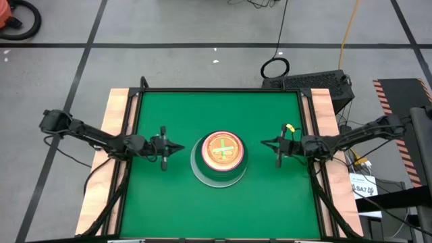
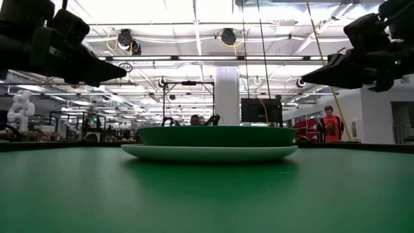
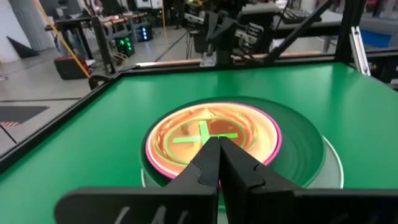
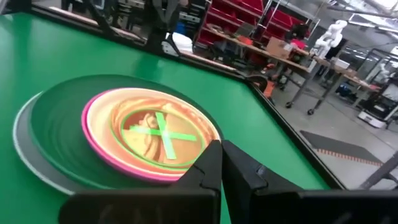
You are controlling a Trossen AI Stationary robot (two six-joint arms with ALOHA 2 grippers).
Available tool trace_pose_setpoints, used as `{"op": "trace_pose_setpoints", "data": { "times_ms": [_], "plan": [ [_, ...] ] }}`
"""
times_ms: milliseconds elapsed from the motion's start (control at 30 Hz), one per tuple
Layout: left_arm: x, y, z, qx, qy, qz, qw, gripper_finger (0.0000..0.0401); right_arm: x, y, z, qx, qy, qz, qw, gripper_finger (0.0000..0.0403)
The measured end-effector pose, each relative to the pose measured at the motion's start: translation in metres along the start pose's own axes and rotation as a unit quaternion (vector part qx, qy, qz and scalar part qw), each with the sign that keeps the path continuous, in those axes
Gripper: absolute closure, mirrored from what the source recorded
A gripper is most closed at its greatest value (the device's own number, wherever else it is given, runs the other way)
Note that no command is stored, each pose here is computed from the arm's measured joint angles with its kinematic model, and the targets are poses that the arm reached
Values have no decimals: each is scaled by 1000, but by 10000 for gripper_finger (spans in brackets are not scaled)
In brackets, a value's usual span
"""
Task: Stack plastic plates
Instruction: Return to Home Position
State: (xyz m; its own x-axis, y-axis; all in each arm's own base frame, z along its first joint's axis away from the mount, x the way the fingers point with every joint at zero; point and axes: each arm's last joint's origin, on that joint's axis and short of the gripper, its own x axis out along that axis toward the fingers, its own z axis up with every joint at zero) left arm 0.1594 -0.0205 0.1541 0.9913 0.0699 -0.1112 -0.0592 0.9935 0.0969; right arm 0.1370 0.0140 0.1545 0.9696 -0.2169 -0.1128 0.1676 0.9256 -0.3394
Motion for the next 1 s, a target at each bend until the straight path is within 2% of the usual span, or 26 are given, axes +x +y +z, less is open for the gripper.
{"op": "trace_pose_setpoints", "data": {
  "times_ms": [200,600,1000],
  "plan": [
    [-10,2,-3,-3,-20,4,1000,396,-6,-3,1,2,-4,2,1000,403],
    [-17,4,-3,6,-9,3,1000,396,-20,-8,-1,22,1,7,1000,403],
    [-27,7,0,8,-13,4,1000,396,-33,-15,2,15,-37,-5,999,403]
  ]
}}
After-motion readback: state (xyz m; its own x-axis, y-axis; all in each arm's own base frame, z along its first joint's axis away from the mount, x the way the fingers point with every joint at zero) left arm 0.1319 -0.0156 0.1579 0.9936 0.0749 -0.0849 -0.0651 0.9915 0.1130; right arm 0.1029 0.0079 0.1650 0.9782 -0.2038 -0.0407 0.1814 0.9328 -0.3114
